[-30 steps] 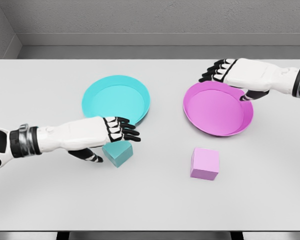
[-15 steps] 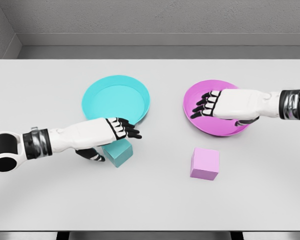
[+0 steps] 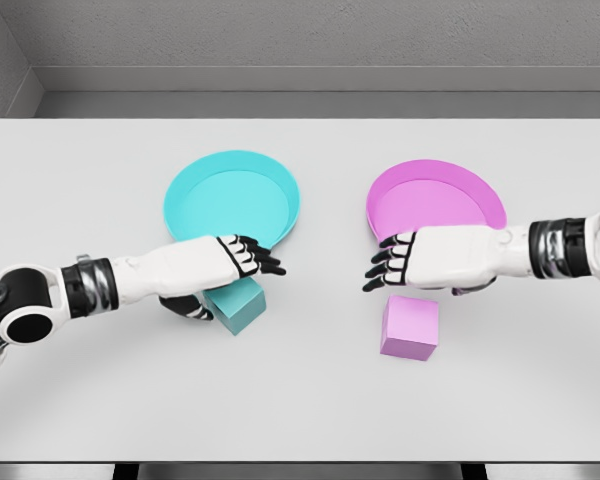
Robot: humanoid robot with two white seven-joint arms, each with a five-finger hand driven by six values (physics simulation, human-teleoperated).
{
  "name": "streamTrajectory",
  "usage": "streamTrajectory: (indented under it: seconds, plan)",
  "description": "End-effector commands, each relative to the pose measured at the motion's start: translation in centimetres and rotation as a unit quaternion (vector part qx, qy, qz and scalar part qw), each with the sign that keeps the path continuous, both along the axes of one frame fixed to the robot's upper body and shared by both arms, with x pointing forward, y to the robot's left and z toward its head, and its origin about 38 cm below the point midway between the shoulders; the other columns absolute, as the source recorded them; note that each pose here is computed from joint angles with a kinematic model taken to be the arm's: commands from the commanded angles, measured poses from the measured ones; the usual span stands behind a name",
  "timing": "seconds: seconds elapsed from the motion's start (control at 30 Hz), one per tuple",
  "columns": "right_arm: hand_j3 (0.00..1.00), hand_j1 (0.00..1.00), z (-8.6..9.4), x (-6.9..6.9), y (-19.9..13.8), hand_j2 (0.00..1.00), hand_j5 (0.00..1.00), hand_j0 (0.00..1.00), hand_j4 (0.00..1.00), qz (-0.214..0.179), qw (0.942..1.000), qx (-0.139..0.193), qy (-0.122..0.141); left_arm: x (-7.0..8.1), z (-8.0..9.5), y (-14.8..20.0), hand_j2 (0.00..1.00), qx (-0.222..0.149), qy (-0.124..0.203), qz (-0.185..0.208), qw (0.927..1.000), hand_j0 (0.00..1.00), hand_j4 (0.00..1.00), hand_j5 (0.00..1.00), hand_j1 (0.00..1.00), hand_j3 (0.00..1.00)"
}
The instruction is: Place the blocks in the corresponding plates according to their colors
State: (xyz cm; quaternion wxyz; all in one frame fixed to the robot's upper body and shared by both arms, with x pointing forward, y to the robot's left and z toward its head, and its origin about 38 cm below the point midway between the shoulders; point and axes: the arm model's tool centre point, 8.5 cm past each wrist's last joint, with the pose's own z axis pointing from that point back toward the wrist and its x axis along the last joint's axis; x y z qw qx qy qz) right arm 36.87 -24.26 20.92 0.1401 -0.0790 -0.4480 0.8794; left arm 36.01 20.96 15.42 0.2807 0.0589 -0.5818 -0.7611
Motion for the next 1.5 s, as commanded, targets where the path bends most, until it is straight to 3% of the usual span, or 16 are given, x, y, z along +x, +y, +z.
streamTrajectory:
  seconds: [0.0,0.17,0.27,0.53,0.77,0.87,0.9,0.97,1.07,1.13,1.23,1.47]
  plan:
    - [1.00,1.00,-0.4,-0.3,0.0,1.00,1.00,1.00,1.00,0.002,1.0000,-0.002,0.007,-0.2,-0.2,-0.1,1.00,0.002,0.002,-0.004,1.0000,1.00,1.00,1.00,1.00,1.00]
    - [1.00,1.00,-0.5,-0.4,-0.3,1.00,1.00,1.00,1.00,0.000,0.9999,-0.008,0.008,-0.3,-0.3,-0.1,0.98,0.003,0.003,-0.007,1.0000,0.98,0.98,0.98,0.98,0.98]
    - [1.00,1.00,-1.0,-0.6,0.0,1.00,1.00,1.00,1.00,0.005,0.9998,-0.010,0.014,-0.5,-0.6,-0.2,0.82,0.014,-0.005,-0.014,0.9998,0.82,0.82,0.82,0.82,0.82]
    - [1.00,1.00,-2.6,-1.4,0.8,1.00,1.00,1.00,1.00,0.021,0.9989,-0.018,0.038,-1.0,-0.8,-0.4,0.69,0.020,-0.008,-0.030,0.9993,0.69,0.69,0.69,0.69,0.69]
    - [1.00,1.00,-4.3,-2.4,1.1,1.00,1.00,1.00,1.00,0.032,0.9971,-0.029,0.062,-1.8,-0.5,-0.9,0.52,0.005,-0.010,-0.076,0.9971,0.52,0.52,0.52,0.52,0.52]
    - [1.00,1.00,-4.3,-2.4,1.1,1.00,1.00,1.00,1.00,0.031,0.9971,-0.029,0.062,-2.0,0.8,-1.2,0.46,-0.004,-0.025,-0.111,0.9935,0.46,0.46,0.46,0.46,0.46]
    - [0.98,0.98,-4.2,-2.4,1.1,0.98,0.98,0.98,0.98,0.031,0.9972,-0.029,0.062,-2.1,1.0,-1.3,0.46,-0.008,-0.027,-0.118,0.9925,0.46,0.46,0.46,0.46,0.46]
    - [0.84,0.84,-4.1,-2.3,0.9,0.84,0.84,0.84,0.84,0.028,0.9974,-0.029,0.060,-1.9,1.7,-1.4,0.45,-0.010,-0.036,-0.127,0.9912,0.45,0.45,0.45,0.45,0.45]
    - [0.69,0.69,-2.8,-1.6,0.4,0.69,0.69,0.69,0.69,0.017,0.9986,-0.020,0.046,-1.2,2.8,-1.4,0.45,-0.012,-0.049,-0.125,0.9909,0.45,0.45,0.45,0.45,0.45]
    - [0.61,0.61,-2.4,-1.5,0.4,0.61,0.61,0.61,0.61,0.014,0.9986,-0.006,0.051,-0.5,3.7,-1.3,0.45,-0.013,-0.059,-0.117,0.9913,0.45,0.45,0.45,0.45,0.45]
    - [0.60,0.60,-2.3,-1.4,0.3,0.60,0.60,0.60,0.60,0.012,0.9985,-0.004,0.053,1.2,4.5,-0.4,0.45,-0.013,-0.072,-0.087,0.9935,0.45,0.45,0.45,0.45,0.45]
    - [0.60,0.60,-2.4,-1.5,0.3,0.60,0.60,0.60,0.60,0.012,0.9985,-0.006,0.054,6.8,5.3,0.6,0.45,-0.007,-0.084,-0.010,0.9963,0.45,0.45,0.45,0.45,0.45]
